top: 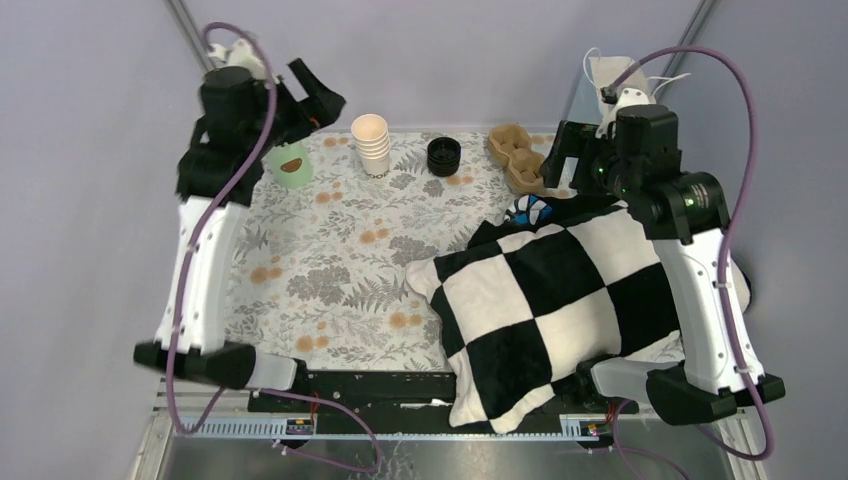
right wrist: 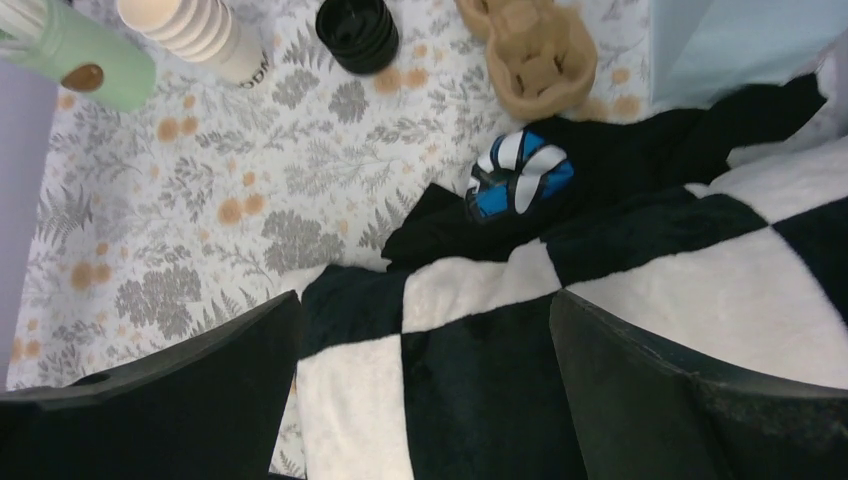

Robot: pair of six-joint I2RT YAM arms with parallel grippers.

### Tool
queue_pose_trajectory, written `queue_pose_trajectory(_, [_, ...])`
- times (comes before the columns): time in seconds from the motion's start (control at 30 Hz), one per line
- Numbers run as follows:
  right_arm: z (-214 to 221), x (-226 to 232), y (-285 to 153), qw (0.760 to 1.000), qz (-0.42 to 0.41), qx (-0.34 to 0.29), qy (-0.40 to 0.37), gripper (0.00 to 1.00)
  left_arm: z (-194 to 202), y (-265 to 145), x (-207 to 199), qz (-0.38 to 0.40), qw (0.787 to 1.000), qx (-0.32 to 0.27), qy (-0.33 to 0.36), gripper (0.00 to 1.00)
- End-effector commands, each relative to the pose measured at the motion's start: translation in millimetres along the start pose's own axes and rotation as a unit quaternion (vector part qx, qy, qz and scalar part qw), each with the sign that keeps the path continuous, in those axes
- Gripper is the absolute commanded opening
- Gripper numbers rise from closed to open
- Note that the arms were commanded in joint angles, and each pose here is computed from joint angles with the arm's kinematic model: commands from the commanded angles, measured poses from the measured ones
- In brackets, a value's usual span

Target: Pack the takeout coffee

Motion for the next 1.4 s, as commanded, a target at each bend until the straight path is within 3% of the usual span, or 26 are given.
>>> queue_pose_trajectory(0.0, [11, 7, 1, 0.998, -0.023, 0.047, 0.017, 1.00, 49, 32, 23, -0.035, 0.989, 0.139, -0.025, 0.99])
queue_pose_trajectory(0.27, [21, 15, 15, 0.996, -0.056, 0.072, 0.026, 1.00, 76, 84, 41, -0.072, 0.980, 0.180, -0.036, 0.99])
queue_pose_trajectory(0.57, [26, 15, 27, 0.993, -0.055, 0.101, 0.011, 1.00, 82, 150, 75, -0.136, 0.980, 0.147, -0.002, 0.94])
queue_pose_trajectory(0.83, [32, 5, 39, 0.993, -0.017, 0.115, -0.007, 1.00, 92, 225, 107, -0.187, 0.975, 0.116, 0.021, 0.62])
queue_pose_trajectory(1.03, [28, -7, 34, 0.994, 0.028, 0.101, -0.028, 1.00, 94, 247, 127, -0.233, 0.966, 0.094, 0.052, 0.48])
queue_pose_trajectory(1.17, [24, -9, 38, 0.994, 0.038, 0.097, -0.030, 1.00, 96, 247, 133, -0.260, 0.959, 0.083, 0.073, 0.46])
queue_pose_trajectory(1.37, [17, -7, 51, 0.994, 0.036, 0.093, -0.037, 1.00, 104, 258, 134, -0.241, 0.963, 0.093, 0.080, 0.45])
Point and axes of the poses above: each gripper's point midway between its finger pads, its own y axis out along the fingers, its own x axis along the line the jaws close on, z = x × y, the point moved 6 cm from there along -y, back along the fingers, and after that the axes turned 5 degrees about -y, right-handed, at the moved point
